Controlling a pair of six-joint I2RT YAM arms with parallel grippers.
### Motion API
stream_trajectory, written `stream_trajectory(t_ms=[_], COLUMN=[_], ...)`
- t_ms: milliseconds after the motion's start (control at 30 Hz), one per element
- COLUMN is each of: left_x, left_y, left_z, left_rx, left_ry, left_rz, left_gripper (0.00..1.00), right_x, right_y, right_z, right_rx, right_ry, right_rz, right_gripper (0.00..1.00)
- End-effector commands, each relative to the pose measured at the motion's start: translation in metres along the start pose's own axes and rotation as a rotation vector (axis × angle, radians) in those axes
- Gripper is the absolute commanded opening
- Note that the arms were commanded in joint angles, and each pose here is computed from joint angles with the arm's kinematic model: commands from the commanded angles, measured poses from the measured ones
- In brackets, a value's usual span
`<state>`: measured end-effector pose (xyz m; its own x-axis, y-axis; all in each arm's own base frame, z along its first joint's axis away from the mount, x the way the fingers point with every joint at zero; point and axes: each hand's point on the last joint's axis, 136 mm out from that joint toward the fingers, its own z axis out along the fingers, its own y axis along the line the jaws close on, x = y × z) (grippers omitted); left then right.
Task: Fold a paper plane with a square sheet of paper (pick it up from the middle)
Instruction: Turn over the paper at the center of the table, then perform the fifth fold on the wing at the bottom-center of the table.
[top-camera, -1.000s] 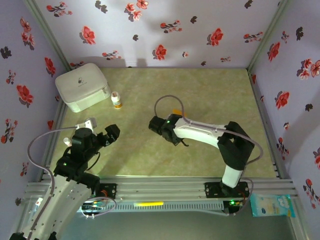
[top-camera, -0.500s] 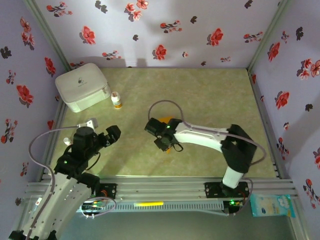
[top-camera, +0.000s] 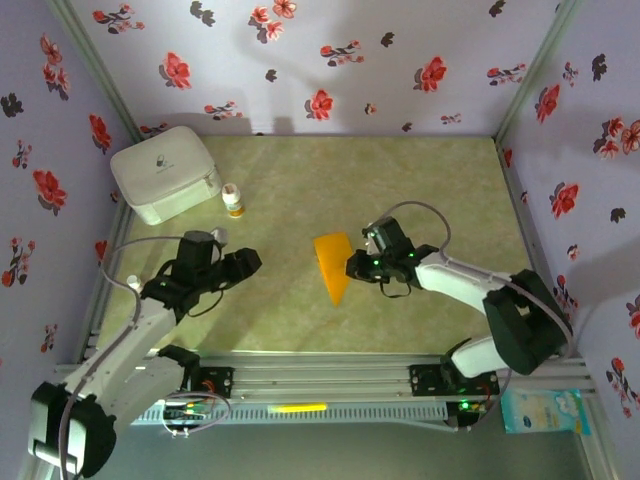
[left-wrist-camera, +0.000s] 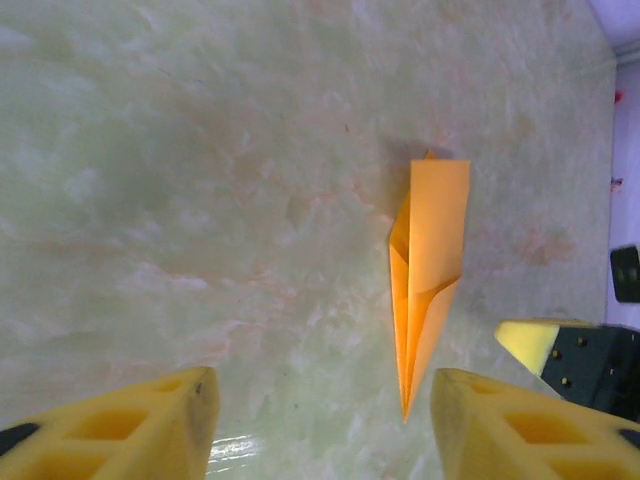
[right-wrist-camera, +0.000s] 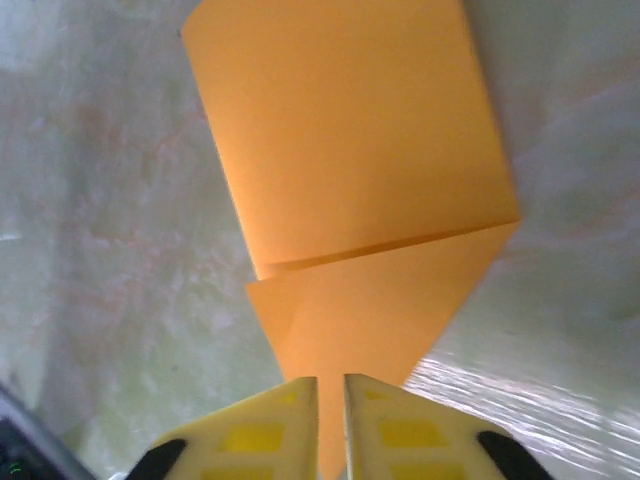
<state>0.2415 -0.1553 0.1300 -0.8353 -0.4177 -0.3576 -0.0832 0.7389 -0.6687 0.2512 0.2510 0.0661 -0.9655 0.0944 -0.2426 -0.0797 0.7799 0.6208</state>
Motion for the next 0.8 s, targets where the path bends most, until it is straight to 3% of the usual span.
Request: stream_trajectory(t_ms=[0, 167, 467, 767], left_x=[-0.004, -0.002, -0.004, -0.010], left_y=[-0.022, -0.027, -0.018, -0.022], left_z=[0.009, 0.018, 0.021, 0.024], left_rx=[0.067, 0.048, 0.005, 0.011], left_ry=[0.003, 0.023, 0.000, -0.019], left_rz=[-0.002, 0.013, -0.009, -0.023], left_gripper=[0.52, 0.43, 0.42, 0.41], right_x=[-0.005, -0.002, 0.013, 0.042], right_y=[0.029, 0.019, -0.005, -0.043], right_z=[0.014, 0.032, 0.051, 0.061], right_rx=[-0.162, -0.144, -0.066, 0.109], right_ry=[0.047, 0.078, 0.141, 0.200], right_rz=[0.082, 0.135, 0.171, 0.199], right_gripper=[0.10, 0.08, 0.08, 0.07])
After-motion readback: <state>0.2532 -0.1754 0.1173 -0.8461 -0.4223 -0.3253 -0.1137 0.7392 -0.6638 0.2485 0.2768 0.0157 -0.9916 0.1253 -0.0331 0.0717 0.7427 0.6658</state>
